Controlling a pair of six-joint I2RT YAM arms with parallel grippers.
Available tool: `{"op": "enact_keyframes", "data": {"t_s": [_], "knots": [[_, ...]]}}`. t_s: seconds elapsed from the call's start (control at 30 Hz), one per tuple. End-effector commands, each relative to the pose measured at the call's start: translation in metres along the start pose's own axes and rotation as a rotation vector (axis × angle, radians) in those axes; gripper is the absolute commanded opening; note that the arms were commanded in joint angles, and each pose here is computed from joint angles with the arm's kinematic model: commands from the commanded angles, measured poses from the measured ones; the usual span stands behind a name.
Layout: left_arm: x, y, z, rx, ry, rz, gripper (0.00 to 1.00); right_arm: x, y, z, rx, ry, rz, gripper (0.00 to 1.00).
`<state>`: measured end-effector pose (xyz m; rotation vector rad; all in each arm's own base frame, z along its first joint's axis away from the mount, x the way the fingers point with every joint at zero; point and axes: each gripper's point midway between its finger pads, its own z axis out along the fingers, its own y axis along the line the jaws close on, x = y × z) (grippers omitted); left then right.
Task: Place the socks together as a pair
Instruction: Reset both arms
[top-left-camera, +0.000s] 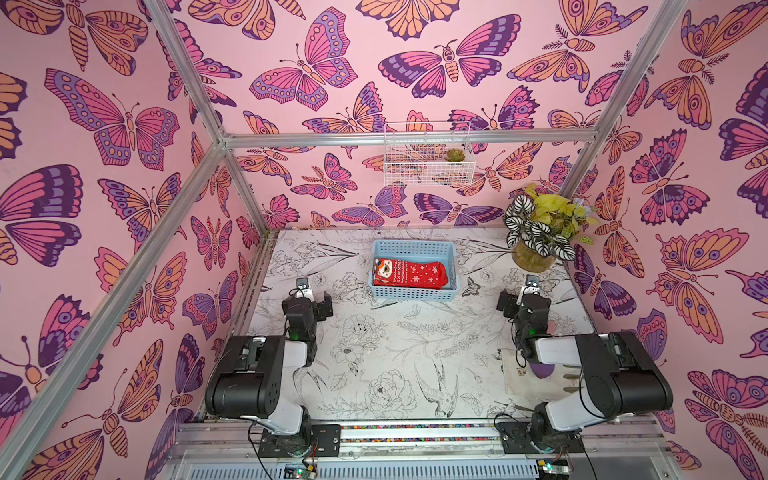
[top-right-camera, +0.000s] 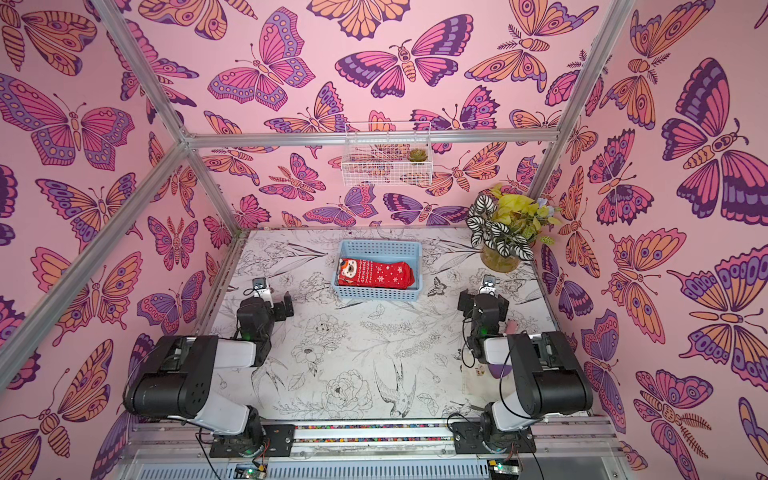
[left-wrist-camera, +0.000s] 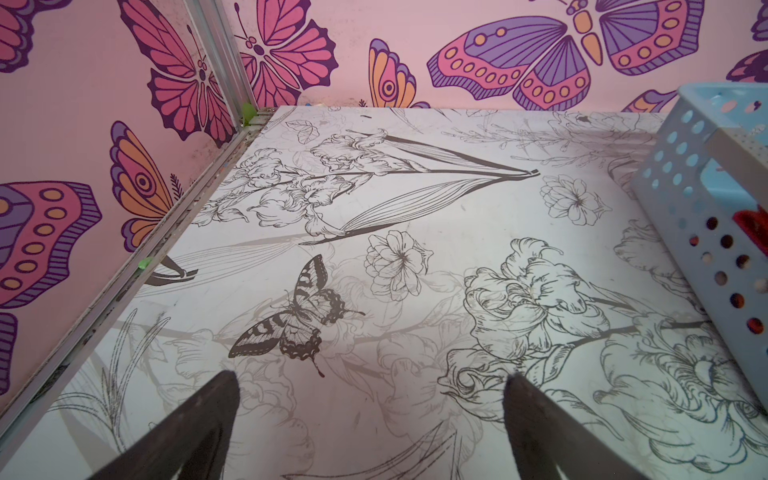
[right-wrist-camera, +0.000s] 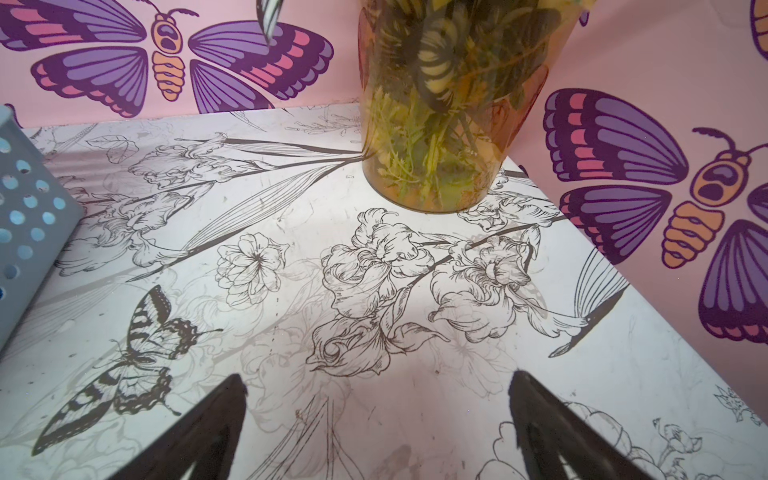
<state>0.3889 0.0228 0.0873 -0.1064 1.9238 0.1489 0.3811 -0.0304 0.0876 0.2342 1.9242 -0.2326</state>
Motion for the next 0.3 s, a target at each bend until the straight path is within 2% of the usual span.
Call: {"op": "enact_keyframes", "data": {"t_s": [0.0,0.27], "knots": [[-0.0026,-0.0002,0.0018,0.009,-0.004,-0.003,1.00,-0.0112,-0.0019,0.0014,0.010,-0.021,0.023,0.99],[-0.0032,-0.0002,0.0017,0.009,-0.006,-0.003,1.00,-0.0114,-0.0023,0.0011,0.010,-0.023,0.023,0.99]]}}
